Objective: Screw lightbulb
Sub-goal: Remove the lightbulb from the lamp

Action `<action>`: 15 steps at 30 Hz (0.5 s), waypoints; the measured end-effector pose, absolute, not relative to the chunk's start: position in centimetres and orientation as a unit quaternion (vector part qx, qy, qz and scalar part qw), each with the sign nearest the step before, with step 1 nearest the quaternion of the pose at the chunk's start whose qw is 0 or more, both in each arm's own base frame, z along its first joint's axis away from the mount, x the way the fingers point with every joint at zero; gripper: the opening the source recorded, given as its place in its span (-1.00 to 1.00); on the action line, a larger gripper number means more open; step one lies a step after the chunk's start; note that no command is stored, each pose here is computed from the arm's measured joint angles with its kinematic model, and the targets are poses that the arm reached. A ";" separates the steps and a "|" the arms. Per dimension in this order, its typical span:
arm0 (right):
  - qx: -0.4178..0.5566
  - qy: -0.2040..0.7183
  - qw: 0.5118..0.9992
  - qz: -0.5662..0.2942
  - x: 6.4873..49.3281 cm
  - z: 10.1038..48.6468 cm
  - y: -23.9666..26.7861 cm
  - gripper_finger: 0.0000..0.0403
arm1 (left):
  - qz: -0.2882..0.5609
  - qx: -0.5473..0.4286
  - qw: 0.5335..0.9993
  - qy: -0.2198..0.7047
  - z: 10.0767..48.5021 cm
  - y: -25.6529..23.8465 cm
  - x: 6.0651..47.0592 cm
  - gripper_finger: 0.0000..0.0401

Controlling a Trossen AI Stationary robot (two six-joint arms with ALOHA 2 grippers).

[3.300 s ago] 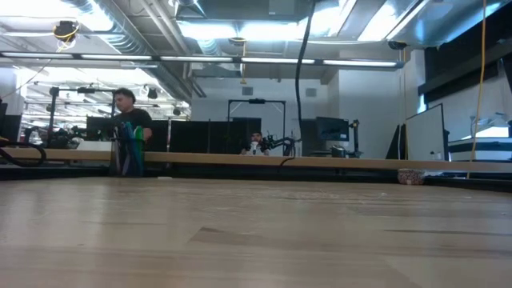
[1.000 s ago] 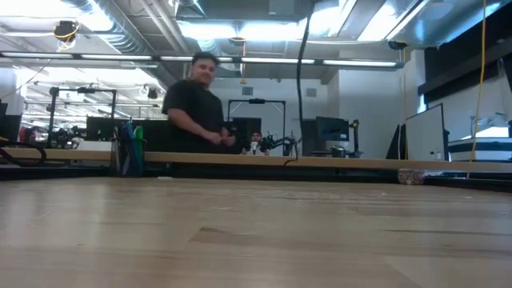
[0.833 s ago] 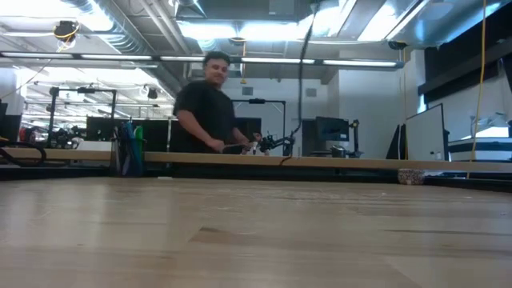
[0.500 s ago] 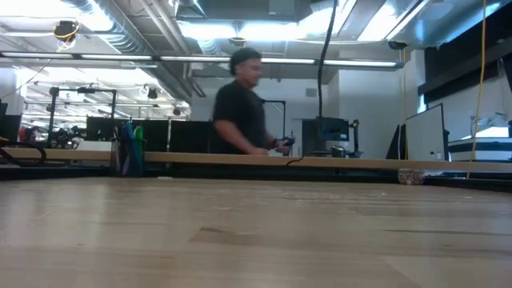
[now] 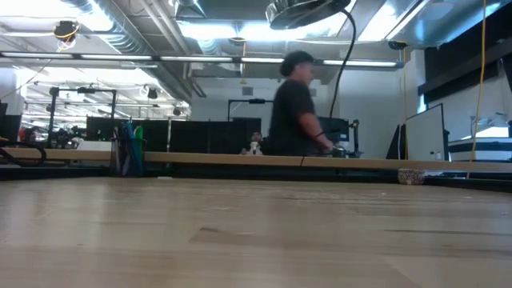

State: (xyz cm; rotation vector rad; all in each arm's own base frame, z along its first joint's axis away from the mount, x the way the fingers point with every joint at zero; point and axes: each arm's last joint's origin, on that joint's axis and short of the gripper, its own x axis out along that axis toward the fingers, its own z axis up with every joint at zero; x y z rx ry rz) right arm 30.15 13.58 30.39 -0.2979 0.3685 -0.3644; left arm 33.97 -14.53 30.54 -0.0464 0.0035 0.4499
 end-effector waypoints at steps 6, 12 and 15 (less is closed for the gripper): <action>-0.138 0.195 0.964 -0.118 30.2 30.3 13.7 0.11 | 0.217 0.006 0.976 0.011 30.4 -14.9 33.8 -0.33; -0.109 0.250 0.962 -0.020 28.2 30.9 13.7 0.66 | 0.210 0.041 0.976 0.039 29.9 -15.3 33.5 -0.33; -0.100 0.270 0.958 -0.005 27.3 30.6 13.8 0.77 | 0.212 0.046 0.975 0.051 29.8 -15.1 33.3 -0.33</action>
